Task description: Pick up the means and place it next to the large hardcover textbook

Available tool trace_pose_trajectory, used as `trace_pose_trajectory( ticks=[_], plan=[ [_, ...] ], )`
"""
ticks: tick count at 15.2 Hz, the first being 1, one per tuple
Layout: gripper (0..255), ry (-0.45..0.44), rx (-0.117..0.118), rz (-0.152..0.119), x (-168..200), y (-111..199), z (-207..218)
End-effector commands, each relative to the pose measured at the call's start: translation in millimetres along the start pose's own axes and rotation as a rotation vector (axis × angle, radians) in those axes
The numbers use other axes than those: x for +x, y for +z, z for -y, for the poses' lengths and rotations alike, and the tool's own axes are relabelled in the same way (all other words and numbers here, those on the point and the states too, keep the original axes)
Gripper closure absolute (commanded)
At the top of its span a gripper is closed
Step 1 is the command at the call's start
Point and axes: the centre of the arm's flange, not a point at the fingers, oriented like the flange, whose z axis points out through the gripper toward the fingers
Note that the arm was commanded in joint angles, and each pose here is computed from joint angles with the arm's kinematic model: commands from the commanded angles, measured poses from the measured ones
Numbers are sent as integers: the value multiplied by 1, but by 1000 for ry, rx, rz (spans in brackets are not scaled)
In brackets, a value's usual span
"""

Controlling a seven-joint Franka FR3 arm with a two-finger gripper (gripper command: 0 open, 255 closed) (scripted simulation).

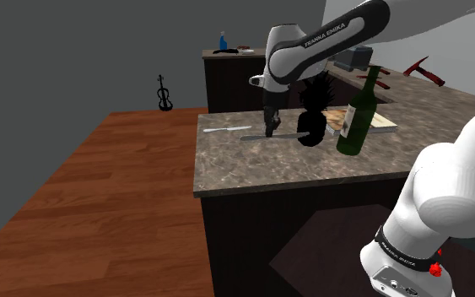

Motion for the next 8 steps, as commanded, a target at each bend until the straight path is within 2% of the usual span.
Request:
trace_pose_trajectory(
  ticks=[1, 6, 8],
  plan=[
    [255, 0, 0, 0, 1, -11, 1],
    [255, 0, 0, 0, 2, -32, 1],
    [255, 0, 0, 0, -24, -34, 3]
  ],
)
